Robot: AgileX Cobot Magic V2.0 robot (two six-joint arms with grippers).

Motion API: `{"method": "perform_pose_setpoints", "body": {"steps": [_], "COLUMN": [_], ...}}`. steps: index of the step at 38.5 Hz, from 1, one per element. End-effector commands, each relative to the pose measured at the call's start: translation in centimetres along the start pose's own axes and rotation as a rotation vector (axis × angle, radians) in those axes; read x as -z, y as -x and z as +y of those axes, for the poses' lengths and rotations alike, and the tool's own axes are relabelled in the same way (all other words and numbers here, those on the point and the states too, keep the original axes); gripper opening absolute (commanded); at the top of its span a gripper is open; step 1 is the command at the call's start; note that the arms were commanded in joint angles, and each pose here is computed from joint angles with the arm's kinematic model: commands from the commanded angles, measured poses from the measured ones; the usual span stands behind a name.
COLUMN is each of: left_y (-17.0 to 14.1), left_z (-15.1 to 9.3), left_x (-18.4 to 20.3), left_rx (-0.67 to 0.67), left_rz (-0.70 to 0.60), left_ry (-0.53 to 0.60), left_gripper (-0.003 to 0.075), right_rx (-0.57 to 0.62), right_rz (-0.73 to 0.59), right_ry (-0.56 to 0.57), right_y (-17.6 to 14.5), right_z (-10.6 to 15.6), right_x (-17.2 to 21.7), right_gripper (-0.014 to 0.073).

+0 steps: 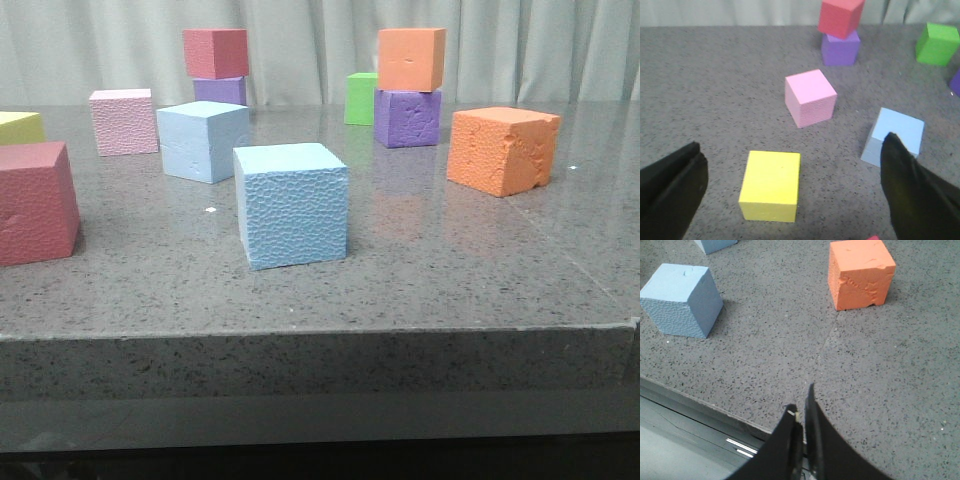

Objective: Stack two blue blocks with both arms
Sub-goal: 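Lower the left gripper onto the farther light blue cube and close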

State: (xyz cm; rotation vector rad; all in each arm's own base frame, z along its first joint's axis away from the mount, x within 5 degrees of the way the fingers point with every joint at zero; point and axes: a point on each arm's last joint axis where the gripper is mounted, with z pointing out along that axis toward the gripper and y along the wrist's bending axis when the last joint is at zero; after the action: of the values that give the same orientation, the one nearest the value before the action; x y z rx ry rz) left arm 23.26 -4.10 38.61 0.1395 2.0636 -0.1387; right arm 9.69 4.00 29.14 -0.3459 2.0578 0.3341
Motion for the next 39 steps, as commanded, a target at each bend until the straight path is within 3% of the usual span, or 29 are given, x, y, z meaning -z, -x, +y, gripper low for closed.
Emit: {"method": "perform_pose_setpoints", "body": {"steps": [1, 13, 23, 39], "left_y": [2.9, 5.7, 7.1, 6.1], "left_z": [-1.7, -6.0, -9.0, -10.1], "left_x": [-1.1, -8.5, -13.6, -19.0], "left_rx": [-0.052, -0.12, -0.239, -0.248], "left_rz": [-0.001, 0.239, 0.319, 0.482], "left_ry": [-0.058, -0.14, -0.189, -0.197], "left_gripper": [0.068, 0.068, 0.068, 0.068], "right_rx": [0.01, 0.01, 0.01, 0.01], "right_rz": [-0.101, -0.102, -0.103, -0.111], "right_ry": [-0.023, -0.023, -0.023, -0.025], "right_y": [1.4, 1.4, 1.4, 1.5], "right_z": [-0.1, -0.1, -0.1, -0.2], "right_x": [0.5, 0.5, 0.5, 0.5], "right_gripper": [0.0035, 0.0035, 0.0035, 0.0035]}}
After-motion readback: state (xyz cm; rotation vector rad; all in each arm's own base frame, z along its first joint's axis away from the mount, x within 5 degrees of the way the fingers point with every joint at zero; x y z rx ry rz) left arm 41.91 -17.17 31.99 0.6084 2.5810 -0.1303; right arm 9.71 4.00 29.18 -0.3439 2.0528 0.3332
